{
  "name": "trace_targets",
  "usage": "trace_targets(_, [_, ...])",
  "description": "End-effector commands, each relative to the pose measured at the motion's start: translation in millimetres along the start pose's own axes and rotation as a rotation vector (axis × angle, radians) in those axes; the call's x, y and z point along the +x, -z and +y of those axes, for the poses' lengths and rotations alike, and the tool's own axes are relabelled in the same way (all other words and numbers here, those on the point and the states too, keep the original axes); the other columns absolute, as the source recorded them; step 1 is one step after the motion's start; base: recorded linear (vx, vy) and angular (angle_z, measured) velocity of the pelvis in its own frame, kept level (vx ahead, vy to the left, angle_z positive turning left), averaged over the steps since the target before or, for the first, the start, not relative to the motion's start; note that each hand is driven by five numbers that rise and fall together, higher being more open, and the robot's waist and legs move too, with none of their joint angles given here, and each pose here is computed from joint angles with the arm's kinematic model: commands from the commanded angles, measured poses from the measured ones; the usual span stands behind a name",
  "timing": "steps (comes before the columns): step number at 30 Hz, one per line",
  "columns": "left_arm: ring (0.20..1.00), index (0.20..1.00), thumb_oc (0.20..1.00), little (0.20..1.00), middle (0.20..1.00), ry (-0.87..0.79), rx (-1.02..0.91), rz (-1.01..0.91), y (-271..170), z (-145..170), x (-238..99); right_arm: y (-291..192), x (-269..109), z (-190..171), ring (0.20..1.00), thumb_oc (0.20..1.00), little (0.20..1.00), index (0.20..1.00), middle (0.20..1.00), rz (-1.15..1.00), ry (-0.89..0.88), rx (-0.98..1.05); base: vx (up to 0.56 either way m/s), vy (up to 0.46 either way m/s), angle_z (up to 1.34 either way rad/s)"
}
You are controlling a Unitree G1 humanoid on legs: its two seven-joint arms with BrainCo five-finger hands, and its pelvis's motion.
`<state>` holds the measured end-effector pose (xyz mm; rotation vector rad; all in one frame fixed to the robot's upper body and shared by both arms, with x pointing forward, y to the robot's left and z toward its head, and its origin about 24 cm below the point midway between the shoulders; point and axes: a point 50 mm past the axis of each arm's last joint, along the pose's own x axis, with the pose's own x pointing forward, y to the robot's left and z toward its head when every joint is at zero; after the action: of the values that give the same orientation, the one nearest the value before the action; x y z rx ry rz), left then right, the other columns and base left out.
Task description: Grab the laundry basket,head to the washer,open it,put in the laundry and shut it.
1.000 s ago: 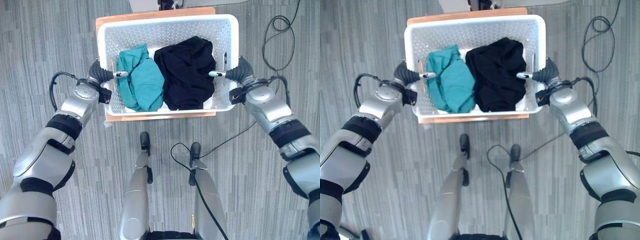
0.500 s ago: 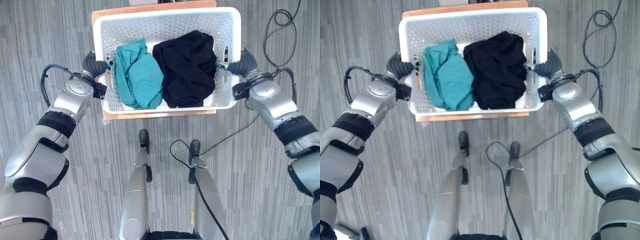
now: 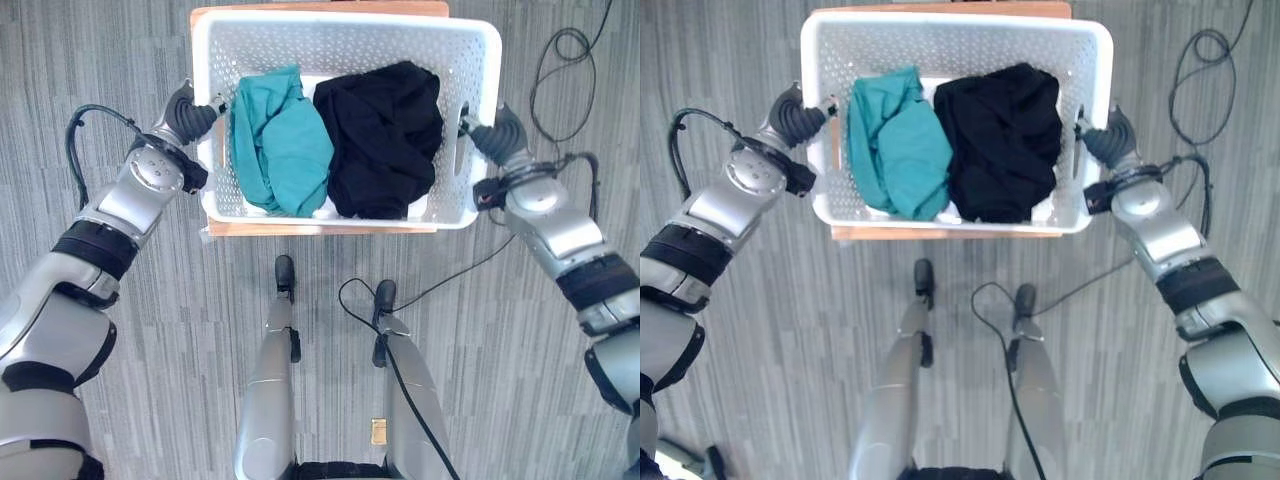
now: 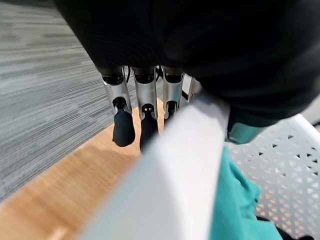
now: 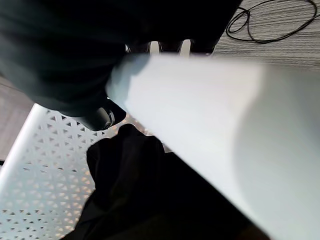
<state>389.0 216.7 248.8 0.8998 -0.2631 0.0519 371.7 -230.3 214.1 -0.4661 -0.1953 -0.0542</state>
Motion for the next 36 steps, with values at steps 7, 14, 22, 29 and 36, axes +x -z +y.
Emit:
trace_targets(7, [0.2, 0.2, 0.2, 0.2, 0.2, 0.109, 0.057, -0.149, 0, -4, -34, -18, -31, -47, 0.2, 0.2, 0.2, 0.2, 0.2, -0.129, -0.005, 0.105, 0.1, -0.032, 0.0])
trace_targets(14, [0.2, 0.2, 0.2, 0.2, 0.2, 0.15, -0.108, -0.092, 10, -29, -36, 23, -47, -87, 0.2, 0.2, 0.2, 0.2, 0.2, 0.083, 0.059, 0.026, 0.13, -0.01, -0.02])
trace_targets(22, [0.2, 0.2, 0.2, 0.2, 0.2, 0.174, -0.168, -0.071, 3, -44, -24, 41, -56, -98, 0.2, 0.2, 0.2, 0.2, 0.2, 0.183, 0.063, 0.004, 0.1, -0.034, -0.03])
trace_targets(29, [0.2, 0.2, 0.2, 0.2, 0.2, 0.183, -0.13, -0.04, -5, -50, -7, 54, -61, -89, 0.2, 0.2, 0.2, 0.2, 0.2, 0.22, 0.042, 0.05, 0.02, -0.098, -0.03])
trace_targets(36, [0.2, 0.2, 0.2, 0.2, 0.2, 0.203, -0.124, -0.059, -19, -55, 0, 61, -68, -90, 0.2, 0.2, 0.2, 0.2, 0.2, 0.228, 0.057, 0.091, -0.05, -0.087, -0.02])
